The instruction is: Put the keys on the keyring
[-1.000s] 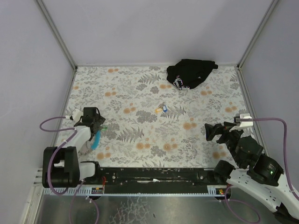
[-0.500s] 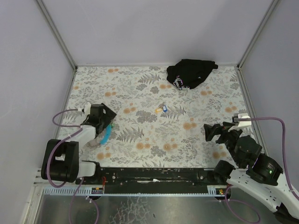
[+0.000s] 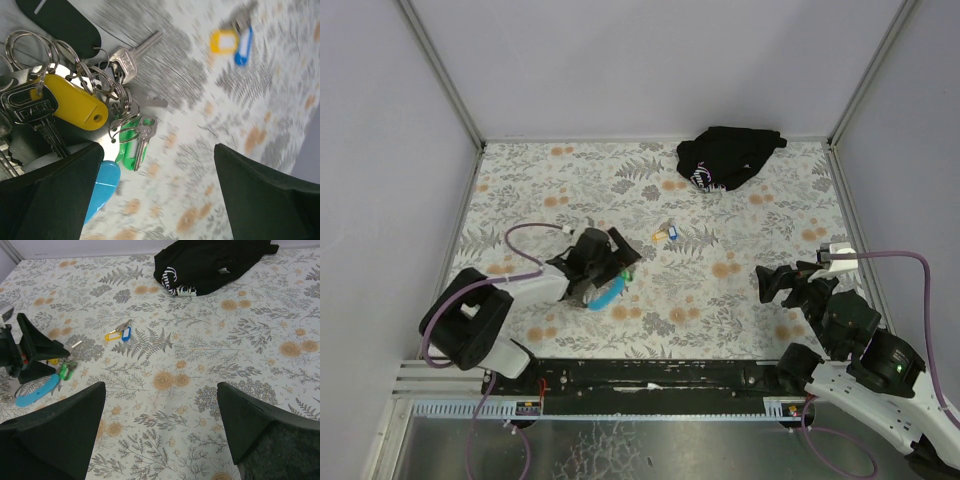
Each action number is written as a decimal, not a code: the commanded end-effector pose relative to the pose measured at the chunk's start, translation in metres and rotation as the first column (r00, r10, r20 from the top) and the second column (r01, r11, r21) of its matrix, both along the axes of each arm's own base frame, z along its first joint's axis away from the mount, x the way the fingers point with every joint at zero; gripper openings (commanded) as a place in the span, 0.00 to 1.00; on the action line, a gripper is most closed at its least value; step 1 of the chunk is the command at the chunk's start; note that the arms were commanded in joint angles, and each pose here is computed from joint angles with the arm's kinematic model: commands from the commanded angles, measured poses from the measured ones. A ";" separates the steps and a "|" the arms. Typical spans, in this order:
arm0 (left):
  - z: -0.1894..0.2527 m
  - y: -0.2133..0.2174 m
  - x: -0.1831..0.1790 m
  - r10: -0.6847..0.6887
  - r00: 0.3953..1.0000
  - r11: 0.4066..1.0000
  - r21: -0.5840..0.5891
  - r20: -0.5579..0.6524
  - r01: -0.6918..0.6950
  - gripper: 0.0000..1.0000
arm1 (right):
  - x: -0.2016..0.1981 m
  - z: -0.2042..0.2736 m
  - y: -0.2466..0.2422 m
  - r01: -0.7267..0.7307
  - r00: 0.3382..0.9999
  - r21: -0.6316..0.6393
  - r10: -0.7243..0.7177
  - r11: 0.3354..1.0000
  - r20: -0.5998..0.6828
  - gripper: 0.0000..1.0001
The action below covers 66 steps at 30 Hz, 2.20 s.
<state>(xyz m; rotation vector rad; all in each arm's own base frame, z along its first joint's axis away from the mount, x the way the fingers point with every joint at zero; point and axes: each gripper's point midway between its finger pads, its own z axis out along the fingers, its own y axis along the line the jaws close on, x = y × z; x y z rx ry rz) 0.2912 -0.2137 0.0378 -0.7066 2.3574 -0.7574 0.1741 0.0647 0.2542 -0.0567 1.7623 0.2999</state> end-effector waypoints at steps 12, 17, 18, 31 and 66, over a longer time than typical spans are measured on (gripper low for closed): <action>0.026 -0.117 -0.030 -0.296 0.955 0.952 -0.082 0.000 0.295 0.94 | 0.009 -0.003 0.036 -0.113 0.991 -0.071 0.108 0.991 -0.075 0.99; 0.044 -0.092 -0.027 -0.291 0.955 0.957 0.010 0.064 0.291 0.95 | 0.016 -0.020 0.059 -0.175 0.973 -0.136 0.150 0.975 -0.175 0.99; 0.046 -0.083 -0.025 -0.278 0.958 0.961 0.029 0.077 0.276 0.95 | 0.017 -0.023 0.066 -0.197 0.966 -0.134 0.169 0.971 -0.194 0.99; 0.038 0.039 -0.019 -0.126 0.984 0.981 0.163 0.130 0.104 0.93 | 0.042 -0.078 0.160 -0.412 0.870 -0.093 0.361 0.906 -0.337 0.88; 0.009 -0.023 -0.086 -0.334 0.936 0.938 -0.057 0.108 0.341 0.48 | 0.081 -0.153 0.276 -0.666 0.643 0.037 0.599 0.745 -0.478 0.40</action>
